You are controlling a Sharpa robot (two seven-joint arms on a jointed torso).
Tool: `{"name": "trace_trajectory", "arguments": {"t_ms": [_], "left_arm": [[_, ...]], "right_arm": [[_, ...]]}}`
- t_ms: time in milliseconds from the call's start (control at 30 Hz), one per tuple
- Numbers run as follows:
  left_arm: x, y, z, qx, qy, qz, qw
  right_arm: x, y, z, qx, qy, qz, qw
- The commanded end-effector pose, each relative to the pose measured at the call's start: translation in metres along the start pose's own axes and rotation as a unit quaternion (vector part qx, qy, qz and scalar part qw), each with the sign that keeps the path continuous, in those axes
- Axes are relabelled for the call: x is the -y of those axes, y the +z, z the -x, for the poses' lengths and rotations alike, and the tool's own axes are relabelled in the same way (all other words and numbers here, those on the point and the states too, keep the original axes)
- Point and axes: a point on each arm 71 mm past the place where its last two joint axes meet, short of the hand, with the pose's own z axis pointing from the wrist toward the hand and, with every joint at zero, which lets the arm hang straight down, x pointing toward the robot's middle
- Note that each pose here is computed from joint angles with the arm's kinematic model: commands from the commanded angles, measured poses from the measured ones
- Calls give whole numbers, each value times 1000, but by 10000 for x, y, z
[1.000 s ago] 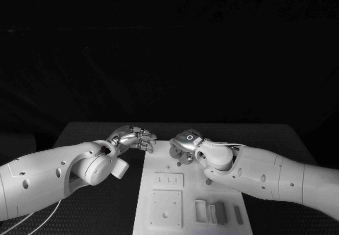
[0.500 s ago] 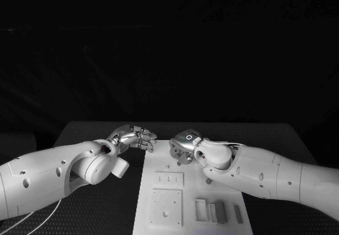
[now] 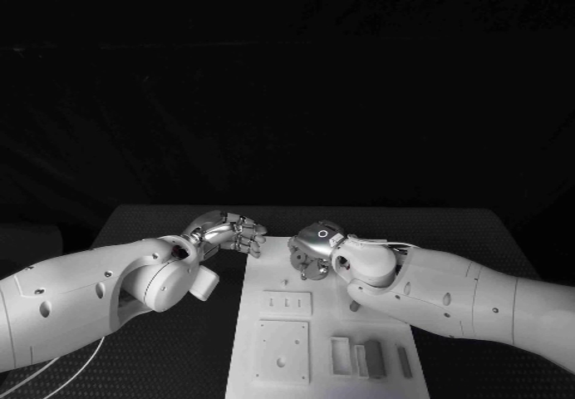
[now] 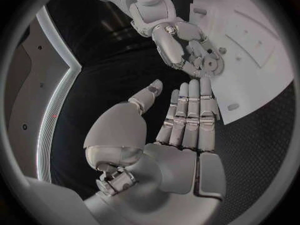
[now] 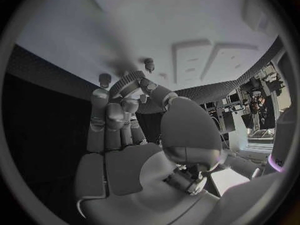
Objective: Assemble the parts on the task board
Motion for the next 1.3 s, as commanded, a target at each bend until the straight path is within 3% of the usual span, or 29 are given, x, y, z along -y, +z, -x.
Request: {"name": "trace_trajectory", "arguments": {"t_ms": [33,633,1300], "left_arm": [[18,3,-23,-8,-1,-4,1000],[15,3,-15,-7,-1,-4,1000],[13,-1,-6,-6,0,-4,1000]], "right_arm": [[42,-37,-85,-22,0,-6,1000],[111,-50,-73,3,18,-15,1000],[185,-96,-98,0,35,-22,999]]}}
